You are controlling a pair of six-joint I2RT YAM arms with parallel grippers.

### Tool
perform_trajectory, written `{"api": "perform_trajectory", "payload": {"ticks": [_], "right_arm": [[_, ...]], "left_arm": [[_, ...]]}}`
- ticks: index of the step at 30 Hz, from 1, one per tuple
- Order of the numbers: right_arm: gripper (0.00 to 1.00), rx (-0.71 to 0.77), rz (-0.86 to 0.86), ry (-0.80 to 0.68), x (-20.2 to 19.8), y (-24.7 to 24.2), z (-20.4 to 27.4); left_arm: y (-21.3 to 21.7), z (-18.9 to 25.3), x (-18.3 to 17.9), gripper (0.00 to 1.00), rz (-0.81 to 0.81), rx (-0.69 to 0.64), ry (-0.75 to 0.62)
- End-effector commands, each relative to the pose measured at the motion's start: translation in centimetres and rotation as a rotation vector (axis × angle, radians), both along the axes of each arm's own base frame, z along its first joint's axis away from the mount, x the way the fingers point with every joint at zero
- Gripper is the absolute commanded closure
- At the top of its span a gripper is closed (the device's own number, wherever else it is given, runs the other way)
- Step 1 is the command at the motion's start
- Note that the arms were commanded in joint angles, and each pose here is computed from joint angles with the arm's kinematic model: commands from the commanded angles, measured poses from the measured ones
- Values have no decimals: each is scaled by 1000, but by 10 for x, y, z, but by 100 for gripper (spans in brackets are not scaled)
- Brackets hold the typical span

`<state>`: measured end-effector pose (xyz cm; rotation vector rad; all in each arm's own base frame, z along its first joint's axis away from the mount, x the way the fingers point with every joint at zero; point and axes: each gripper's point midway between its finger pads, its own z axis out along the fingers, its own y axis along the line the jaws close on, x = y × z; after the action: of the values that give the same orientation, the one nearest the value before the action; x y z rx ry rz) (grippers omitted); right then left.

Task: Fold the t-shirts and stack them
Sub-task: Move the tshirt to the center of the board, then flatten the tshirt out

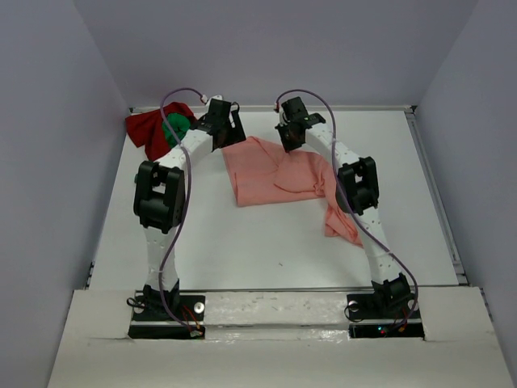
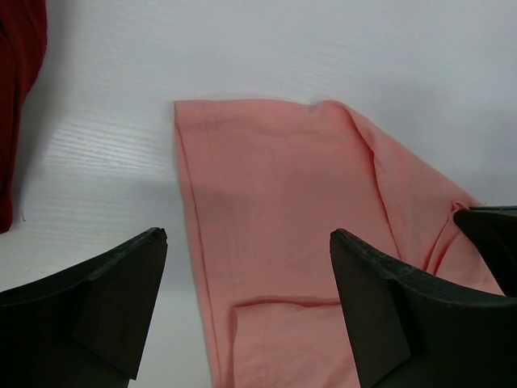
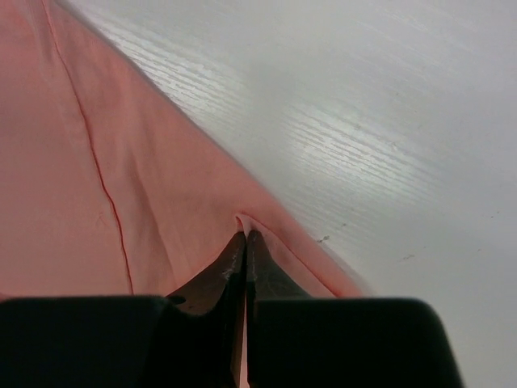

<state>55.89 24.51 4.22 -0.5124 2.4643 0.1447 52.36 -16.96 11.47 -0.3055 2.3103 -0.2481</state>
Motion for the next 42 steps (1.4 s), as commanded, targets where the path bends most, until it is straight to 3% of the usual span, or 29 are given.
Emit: {"api": "perform_trajectory", "payload": {"ticks": [1,8,18,29,39,42], "right_arm": [[99,21,-43,-195,21,-3,83],[100,-12,-65,-229,14,-16,108],[100,26,-50,-202,-2,-13,115],[100,17,-54,-228,0,-16,126],[100,33,-59,-226,0,-14,128],[100,39,-63,-227,1,-13,129]], "left_arm": [[15,6,21,8,31,34,-28],[30,-21,49,8,1,54,15],[34,-14,84,7,-18,-4,-43],[13,-31,92,11,-68,-98,-28],[46,-37,88,13,60,42,19],[56,-40,84,19,100,82,43]]}}
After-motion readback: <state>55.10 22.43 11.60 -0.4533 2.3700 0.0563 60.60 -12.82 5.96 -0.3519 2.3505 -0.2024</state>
